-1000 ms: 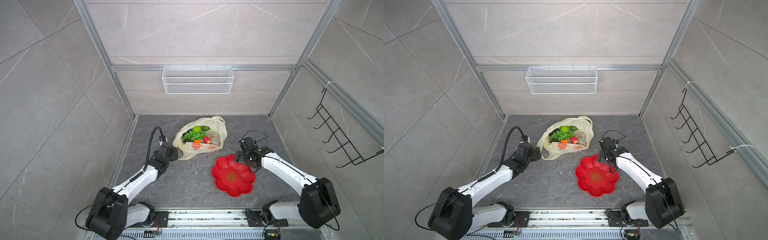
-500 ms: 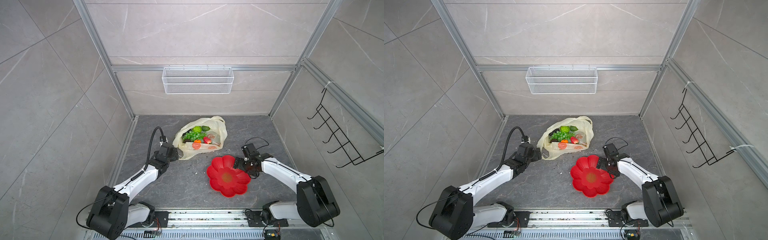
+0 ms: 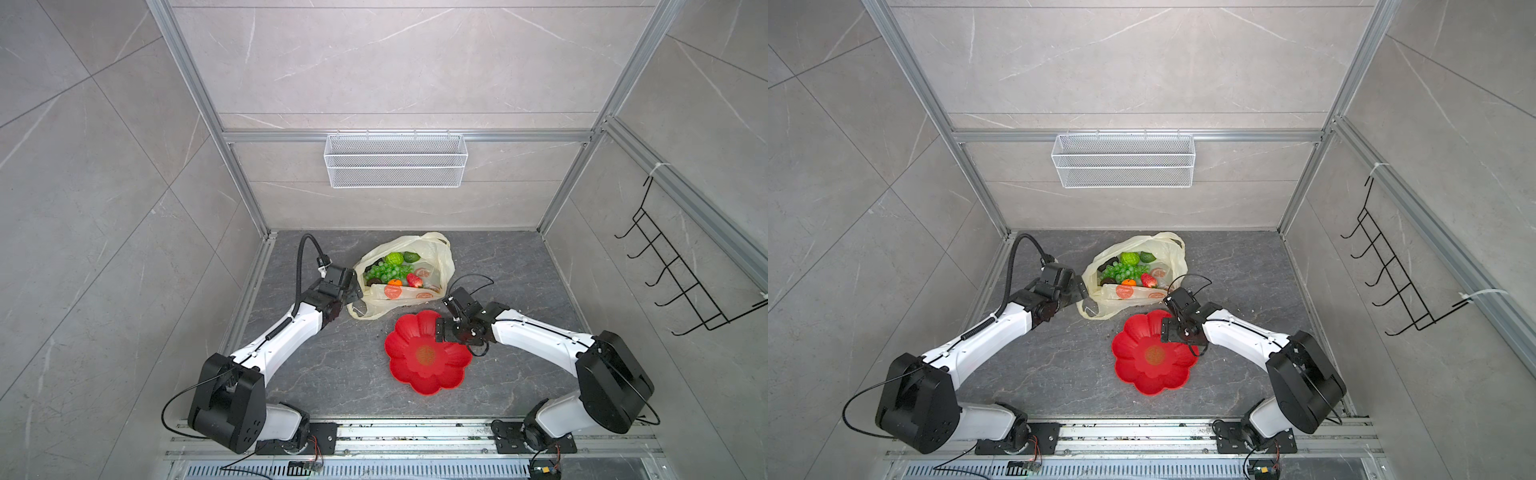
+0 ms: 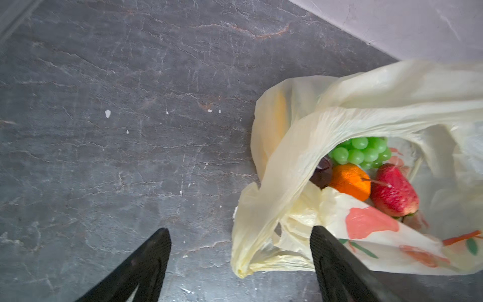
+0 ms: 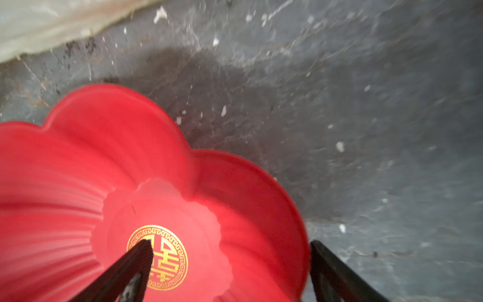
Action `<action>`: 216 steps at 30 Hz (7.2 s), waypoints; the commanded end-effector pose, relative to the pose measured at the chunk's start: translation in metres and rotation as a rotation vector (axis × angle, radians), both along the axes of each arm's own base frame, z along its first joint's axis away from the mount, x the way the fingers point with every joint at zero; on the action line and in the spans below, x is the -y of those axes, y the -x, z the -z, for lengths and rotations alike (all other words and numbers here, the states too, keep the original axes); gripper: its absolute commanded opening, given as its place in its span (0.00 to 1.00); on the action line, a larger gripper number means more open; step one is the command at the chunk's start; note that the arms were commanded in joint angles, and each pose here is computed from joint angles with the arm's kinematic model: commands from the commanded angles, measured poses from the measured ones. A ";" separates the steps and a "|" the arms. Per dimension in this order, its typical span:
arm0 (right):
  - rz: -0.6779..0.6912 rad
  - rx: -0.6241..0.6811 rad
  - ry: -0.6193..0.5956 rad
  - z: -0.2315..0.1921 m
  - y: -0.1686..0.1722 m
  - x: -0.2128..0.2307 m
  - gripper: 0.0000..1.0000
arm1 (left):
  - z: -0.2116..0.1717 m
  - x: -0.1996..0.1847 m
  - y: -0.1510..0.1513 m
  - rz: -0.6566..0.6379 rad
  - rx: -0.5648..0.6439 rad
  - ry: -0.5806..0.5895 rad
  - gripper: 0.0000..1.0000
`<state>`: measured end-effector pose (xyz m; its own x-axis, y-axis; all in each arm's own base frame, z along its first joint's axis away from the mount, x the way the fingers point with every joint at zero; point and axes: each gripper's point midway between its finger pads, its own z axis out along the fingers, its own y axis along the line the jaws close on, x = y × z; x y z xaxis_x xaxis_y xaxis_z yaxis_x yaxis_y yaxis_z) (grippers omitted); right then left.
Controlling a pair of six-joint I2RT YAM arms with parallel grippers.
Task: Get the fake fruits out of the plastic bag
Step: 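Grasp the bag rim with the left gripper while the right gripper enters the bag, then grasp the red strawberry inside the bag with the right gripper, then carry the strawberry out of the bag over the red plate with the right gripper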
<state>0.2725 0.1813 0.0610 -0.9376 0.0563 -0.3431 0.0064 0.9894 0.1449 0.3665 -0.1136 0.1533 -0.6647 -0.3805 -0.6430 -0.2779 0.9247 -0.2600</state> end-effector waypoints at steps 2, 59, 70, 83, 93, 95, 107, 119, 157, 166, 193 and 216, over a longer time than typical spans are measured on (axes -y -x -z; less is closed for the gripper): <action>0.004 0.123 0.149 -0.033 -0.012 0.030 0.95 | 0.013 0.019 0.011 -0.038 -0.121 0.120 0.87; -0.176 0.349 -0.046 -0.076 -0.126 -0.069 0.93 | 0.073 0.062 -0.007 -0.099 -0.169 0.304 0.04; -0.234 0.283 -0.164 -0.074 -0.140 -0.119 0.90 | 0.098 0.071 0.008 0.119 -0.239 0.191 0.03; -0.200 0.194 -0.143 -0.037 -0.152 -0.144 0.78 | 0.113 0.082 -0.006 0.172 -0.223 0.185 0.03; -0.146 0.207 -0.073 -0.027 -0.183 -0.148 0.60 | 0.098 0.090 -0.028 0.272 -0.108 0.132 0.03; -0.130 0.214 -0.032 -0.027 -0.188 -0.143 0.57 | 0.099 0.086 -0.029 0.274 -0.101 0.105 0.03; -0.088 0.172 -0.052 -0.022 -0.206 -0.108 0.54 | 0.109 0.090 -0.025 0.301 -0.127 0.116 0.04; -0.117 0.151 0.131 0.009 -0.212 -0.084 0.66 | 0.102 0.082 -0.024 0.281 -0.102 0.098 0.04; -0.154 0.217 0.060 -0.059 -0.211 -0.095 0.47 | 0.106 0.075 -0.023 0.263 -0.118 0.106 0.05; -0.271 0.189 0.088 -0.095 -0.135 -0.093 0.47 | 0.105 0.074 -0.023 0.264 -0.120 0.105 0.05; -0.619 -0.215 0.375 -0.011 0.078 -0.035 0.47 | 0.109 0.076 -0.022 0.274 -0.138 0.115 0.05; -0.644 -0.275 0.490 0.033 0.087 -0.030 0.49 | 0.112 0.076 -0.022 0.275 -0.146 0.120 0.06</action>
<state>0.1862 0.2162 0.0351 -0.7953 -0.6051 0.0374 -0.6000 0.7767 -0.1915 0.3859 -0.1901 0.0357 -0.8398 -0.2495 -0.4821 -0.0808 0.9357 -0.3434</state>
